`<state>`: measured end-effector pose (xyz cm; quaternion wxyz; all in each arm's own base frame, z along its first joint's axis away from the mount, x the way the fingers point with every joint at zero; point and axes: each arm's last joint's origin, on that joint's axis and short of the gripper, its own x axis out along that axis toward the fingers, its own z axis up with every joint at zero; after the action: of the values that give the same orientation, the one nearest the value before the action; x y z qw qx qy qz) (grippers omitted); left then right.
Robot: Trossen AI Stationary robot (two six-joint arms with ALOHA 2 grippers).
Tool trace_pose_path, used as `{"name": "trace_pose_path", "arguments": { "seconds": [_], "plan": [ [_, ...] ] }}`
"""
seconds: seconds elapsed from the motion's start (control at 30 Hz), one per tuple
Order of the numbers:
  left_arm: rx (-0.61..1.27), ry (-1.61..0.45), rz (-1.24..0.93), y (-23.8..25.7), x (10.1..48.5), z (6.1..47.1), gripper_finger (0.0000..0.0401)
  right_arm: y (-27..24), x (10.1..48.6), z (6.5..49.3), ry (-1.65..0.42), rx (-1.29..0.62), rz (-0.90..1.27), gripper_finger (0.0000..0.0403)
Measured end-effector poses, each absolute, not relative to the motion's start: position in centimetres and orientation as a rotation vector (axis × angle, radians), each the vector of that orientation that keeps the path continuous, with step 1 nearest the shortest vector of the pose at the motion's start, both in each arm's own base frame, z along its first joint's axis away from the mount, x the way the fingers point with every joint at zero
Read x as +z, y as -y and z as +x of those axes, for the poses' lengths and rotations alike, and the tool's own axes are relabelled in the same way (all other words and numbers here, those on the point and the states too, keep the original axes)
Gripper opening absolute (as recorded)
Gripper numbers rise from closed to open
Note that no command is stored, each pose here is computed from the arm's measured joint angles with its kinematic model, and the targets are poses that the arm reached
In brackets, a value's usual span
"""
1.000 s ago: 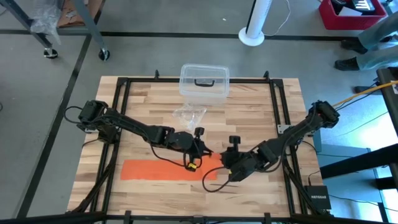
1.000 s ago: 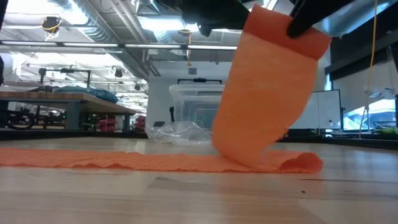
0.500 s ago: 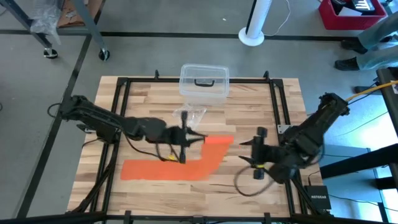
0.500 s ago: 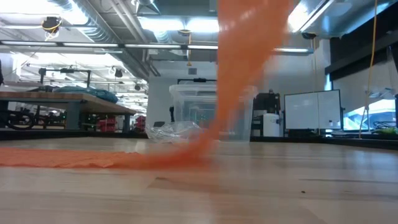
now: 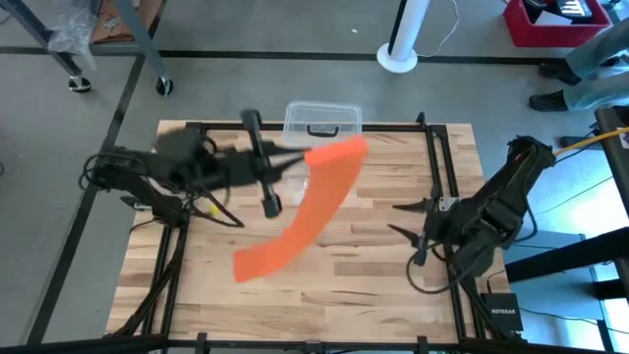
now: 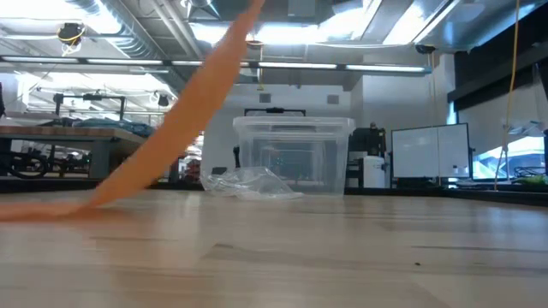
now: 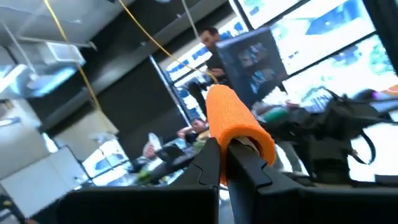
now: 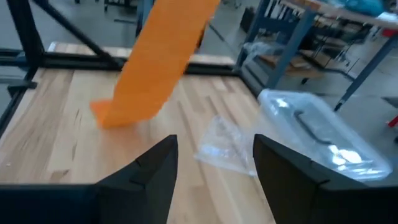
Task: Roll bandage
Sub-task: Roll the orange bandage
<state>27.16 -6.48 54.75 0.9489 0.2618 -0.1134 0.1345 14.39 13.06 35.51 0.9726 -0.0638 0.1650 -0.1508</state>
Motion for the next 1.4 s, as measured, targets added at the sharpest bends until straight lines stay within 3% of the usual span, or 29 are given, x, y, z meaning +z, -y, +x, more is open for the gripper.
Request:
{"name": "trace_pose_path", "arguments": {
  "seconds": [0.13,0.4,0.77,0.9,1.4],
  "plan": [
    [0.29,0.23,0.52,5.8,57.6,25.0,0.0002,-12.3,37.1,13.8,-0.268,-0.309,-0.097,0.0209],
    [0.223,0.077,0.533,6.4,55.3,26.3,0.0002,-12.0,38.1,14.8,-0.229,-0.303,-0.084,0.0209],
    [0.182,0.015,0.55,7.7,53.5,28.8,0.0002,-11.8,33.8,20.1,-0.236,-0.287,-0.141,0.0209],
    [0.149,-0.024,0.574,8.4,52.9,29.0,0.0002,-11.5,32.4,21.3,-0.153,-0.187,-0.092,0.0209],
    [0.083,-0.042,0.566,9.6,51.5,30.9,0.0002,-11.4,28.7,23.8,-0.098,-0.145,-0.093,0.0209]
  ]
}}
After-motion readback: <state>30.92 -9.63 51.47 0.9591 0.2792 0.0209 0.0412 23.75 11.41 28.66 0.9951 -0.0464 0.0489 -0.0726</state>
